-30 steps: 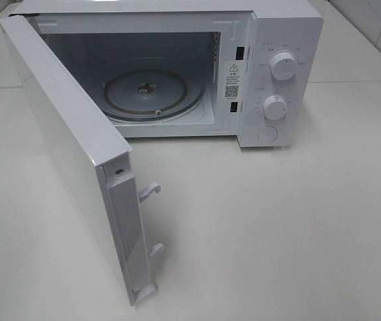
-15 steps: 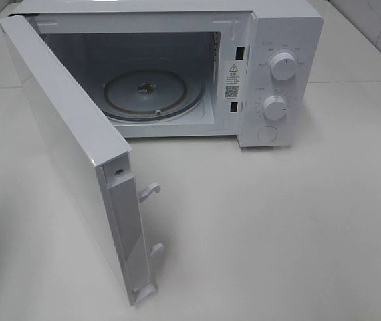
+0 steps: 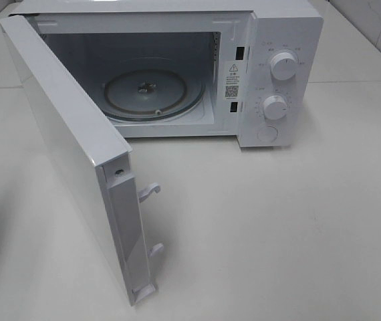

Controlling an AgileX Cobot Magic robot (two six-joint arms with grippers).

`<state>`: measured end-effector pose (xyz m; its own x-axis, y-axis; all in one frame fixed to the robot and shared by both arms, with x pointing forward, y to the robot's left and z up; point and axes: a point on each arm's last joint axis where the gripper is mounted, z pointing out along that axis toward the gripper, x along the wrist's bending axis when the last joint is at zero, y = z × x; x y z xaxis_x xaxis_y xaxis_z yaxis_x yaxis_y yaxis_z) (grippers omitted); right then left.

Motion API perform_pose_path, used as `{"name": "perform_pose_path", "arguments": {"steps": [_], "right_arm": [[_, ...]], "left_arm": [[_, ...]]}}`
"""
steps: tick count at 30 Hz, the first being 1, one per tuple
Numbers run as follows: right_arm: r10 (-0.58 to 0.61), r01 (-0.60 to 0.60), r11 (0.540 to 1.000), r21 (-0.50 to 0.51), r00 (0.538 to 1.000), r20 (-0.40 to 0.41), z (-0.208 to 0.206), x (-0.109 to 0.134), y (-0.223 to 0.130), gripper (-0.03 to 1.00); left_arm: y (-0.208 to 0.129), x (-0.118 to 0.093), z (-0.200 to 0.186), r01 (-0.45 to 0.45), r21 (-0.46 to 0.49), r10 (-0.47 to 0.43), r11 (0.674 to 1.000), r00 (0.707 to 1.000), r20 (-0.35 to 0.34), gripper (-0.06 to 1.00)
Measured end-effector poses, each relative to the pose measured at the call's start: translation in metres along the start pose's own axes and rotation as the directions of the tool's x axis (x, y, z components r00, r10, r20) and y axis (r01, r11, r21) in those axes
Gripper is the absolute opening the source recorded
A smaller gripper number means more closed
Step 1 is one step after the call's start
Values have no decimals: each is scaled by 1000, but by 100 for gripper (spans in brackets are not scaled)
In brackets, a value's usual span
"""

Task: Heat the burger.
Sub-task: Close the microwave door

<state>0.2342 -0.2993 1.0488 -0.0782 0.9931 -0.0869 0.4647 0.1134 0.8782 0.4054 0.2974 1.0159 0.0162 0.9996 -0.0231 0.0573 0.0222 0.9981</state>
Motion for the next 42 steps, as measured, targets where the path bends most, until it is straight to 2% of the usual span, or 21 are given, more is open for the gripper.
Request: {"name": "perform_pose_path", "arguments": {"steps": [5, 6, 7, 8, 9, 11, 12, 18, 30, 34, 36, 42], "right_arm": [[0, 0, 1000, 0, 1000, 0, 0, 0, 0, 49], [0, 0, 1000, 0, 1000, 0, 0, 0, 0, 49], [0, 0, 1000, 0, 1000, 0, 0, 0, 0, 49], [0, 0, 1000, 0, 1000, 0, 0, 0, 0, 49], [0, 0, 1000, 0, 1000, 0, 0, 0, 0, 49], [0, 0, 1000, 0, 1000, 0, 0, 0, 0, 49], [0, 0, 1000, 0, 1000, 0, 0, 0, 0, 49], [0, 0, 1000, 0, 1000, 0, 0, 0, 0, 49], [0, 0, 1000, 0, 1000, 1, 0, 0, 0, 49], [0, 0, 1000, 0, 1000, 1, 0, 0, 0, 49], [0, 0, 1000, 0, 1000, 1, 0, 0, 0, 49], [0, 0, 1000, 0, 1000, 1, 0, 0, 0, 49]], "left_arm": [[-15, -5, 17, -2, -31, 4, 1000, 998, 55, 0], [-17, -7, 20, -10, -43, 14, 999, 997, 73, 0], [-24, -11, 28, -34, -50, 40, 998, 992, 120, 0], [-24, -11, 28, -34, -50, 40, 998, 992, 120, 0], [-30, -15, 34, -47, -53, 55, 997, 985, 161, 0], [-35, -16, 38, -54, -47, 62, 997, 981, 181, 0], [-43, -19, 42, -59, -45, 67, 997, 975, 214, 0], [-64, -21, 59, -71, 12, 66, 997, 968, 243, 0], [-52, -33, 90, -147, -76, 165, 986, 922, 351, 0], [-49, -36, 93, -152, -85, 173, 985, 916, 361, 0], [-49, -37, 94, -155, -83, 175, 984, 914, 366, 0], [-52, -56, 100, -197, -40, 195, 980, 882, 429, 0]]}}
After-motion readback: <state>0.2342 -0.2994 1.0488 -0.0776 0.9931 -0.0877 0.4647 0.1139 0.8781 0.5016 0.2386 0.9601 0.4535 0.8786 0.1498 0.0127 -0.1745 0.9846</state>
